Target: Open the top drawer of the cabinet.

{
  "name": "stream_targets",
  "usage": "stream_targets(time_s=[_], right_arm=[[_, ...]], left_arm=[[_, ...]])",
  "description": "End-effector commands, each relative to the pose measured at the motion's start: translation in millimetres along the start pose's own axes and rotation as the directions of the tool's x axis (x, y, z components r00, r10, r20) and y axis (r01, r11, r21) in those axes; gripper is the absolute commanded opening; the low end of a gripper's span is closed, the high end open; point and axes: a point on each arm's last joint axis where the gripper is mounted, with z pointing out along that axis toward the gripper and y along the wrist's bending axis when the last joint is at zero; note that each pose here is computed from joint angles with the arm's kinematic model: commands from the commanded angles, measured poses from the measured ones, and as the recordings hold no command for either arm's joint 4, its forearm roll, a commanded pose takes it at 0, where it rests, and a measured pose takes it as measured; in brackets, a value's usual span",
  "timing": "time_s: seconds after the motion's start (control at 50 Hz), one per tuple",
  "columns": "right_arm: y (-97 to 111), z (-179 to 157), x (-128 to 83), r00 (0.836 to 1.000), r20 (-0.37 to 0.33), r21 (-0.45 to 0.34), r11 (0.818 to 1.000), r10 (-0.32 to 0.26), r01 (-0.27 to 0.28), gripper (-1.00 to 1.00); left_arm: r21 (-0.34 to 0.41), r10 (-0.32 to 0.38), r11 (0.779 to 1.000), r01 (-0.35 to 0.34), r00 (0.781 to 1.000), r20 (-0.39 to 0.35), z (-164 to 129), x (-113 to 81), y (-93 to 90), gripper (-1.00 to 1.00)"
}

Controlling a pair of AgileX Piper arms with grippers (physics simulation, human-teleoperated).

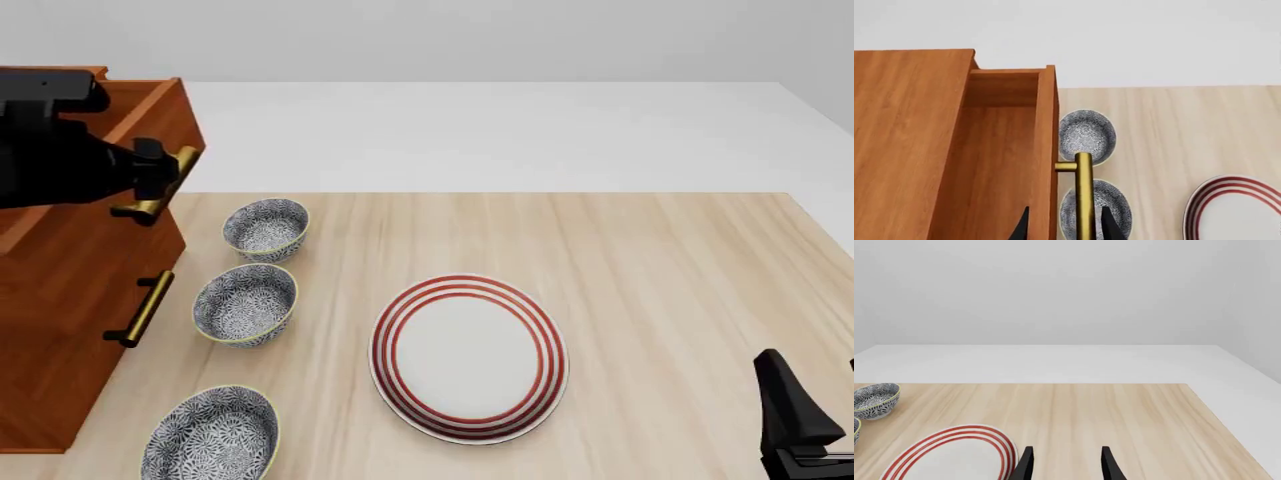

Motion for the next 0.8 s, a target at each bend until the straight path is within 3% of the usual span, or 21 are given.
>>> stream_targets(time_s=[0.02,0.8], right_arm=[[0.0,0.0,0.0,1.0,0.0,0.0,1.0,0.0,0.0,1.0],[0.0,0.0,0.0,1.0,0.0,0.0,1.0,0.0,0.0,1.0]], left_arm=[[0.052,0.048,0.998,-0.04,0.985,-0.164,46.1,30.4,-14.1,1.0],[0.119,0.083,0.991,-0.063,0.981,-0.176,59.0,34.1,-41.1,1.0]])
